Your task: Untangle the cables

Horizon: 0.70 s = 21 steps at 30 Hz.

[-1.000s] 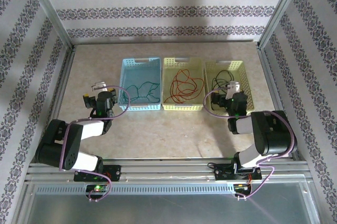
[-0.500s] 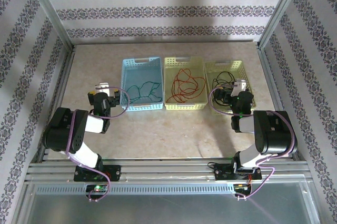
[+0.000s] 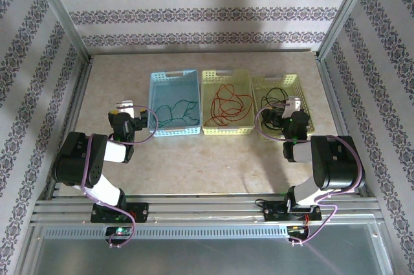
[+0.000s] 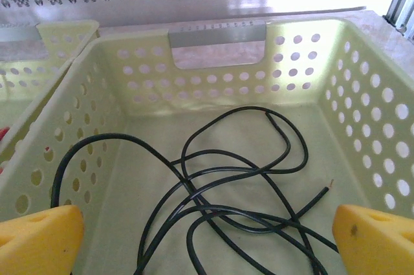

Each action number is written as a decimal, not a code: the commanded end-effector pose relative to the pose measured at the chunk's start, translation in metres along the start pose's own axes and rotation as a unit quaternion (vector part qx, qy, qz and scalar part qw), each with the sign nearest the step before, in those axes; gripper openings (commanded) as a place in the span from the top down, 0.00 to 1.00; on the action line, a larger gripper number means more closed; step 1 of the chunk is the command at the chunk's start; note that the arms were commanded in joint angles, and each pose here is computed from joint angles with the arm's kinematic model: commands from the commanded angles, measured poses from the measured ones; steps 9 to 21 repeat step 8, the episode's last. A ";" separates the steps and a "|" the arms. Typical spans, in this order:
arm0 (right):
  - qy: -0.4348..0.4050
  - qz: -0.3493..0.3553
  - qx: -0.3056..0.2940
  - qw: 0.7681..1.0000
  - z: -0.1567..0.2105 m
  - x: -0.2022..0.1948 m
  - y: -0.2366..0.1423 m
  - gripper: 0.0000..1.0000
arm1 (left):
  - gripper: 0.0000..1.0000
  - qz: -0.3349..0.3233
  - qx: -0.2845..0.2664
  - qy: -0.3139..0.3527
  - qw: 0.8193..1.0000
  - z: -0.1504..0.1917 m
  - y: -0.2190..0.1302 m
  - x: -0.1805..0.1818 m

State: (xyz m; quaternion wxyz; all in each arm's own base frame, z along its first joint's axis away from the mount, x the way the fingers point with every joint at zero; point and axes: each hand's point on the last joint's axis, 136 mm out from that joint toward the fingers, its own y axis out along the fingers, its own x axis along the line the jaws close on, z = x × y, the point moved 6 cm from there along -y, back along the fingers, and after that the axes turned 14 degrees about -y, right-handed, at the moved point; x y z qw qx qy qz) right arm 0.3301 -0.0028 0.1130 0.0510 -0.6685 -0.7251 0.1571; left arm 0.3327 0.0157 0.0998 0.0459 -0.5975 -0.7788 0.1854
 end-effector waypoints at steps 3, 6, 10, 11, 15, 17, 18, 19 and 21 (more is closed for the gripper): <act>-0.011 -0.018 -0.020 1.000 -0.016 0.003 0.008 0.02 | 0.01 0.011 -0.019 -0.016 1.000 -0.011 0.003 -0.002; -0.011 -0.019 -0.019 1.000 -0.015 0.003 0.008 0.02 | 0.01 0.011 -0.020 -0.016 1.000 -0.011 0.003 -0.002; -0.010 -0.022 -0.023 0.999 -0.015 0.003 0.007 0.02 | 0.01 0.011 -0.020 -0.016 1.000 -0.011 0.003 -0.002; -0.010 -0.022 -0.023 0.999 -0.015 0.003 0.007 0.02 | 0.01 0.011 -0.020 -0.016 1.000 -0.011 0.003 -0.002; -0.010 -0.022 -0.023 0.999 -0.015 0.003 0.007 0.02 | 0.01 0.011 -0.020 -0.016 1.000 -0.011 0.003 -0.002; -0.010 -0.022 -0.023 0.999 -0.015 0.003 0.007 0.02 | 0.01 0.011 -0.020 -0.016 1.000 -0.011 0.003 -0.002; -0.010 -0.022 -0.023 0.999 -0.015 0.003 0.007 0.02 | 0.01 0.011 -0.020 -0.016 1.000 -0.011 0.003 -0.002; -0.010 -0.022 -0.023 0.999 -0.015 0.003 0.007 0.02 | 0.01 0.011 -0.020 -0.016 1.000 -0.011 0.003 -0.002; -0.010 -0.022 -0.023 0.999 -0.015 0.003 0.007 0.02 | 0.01 0.011 -0.020 -0.016 1.000 -0.011 0.003 -0.002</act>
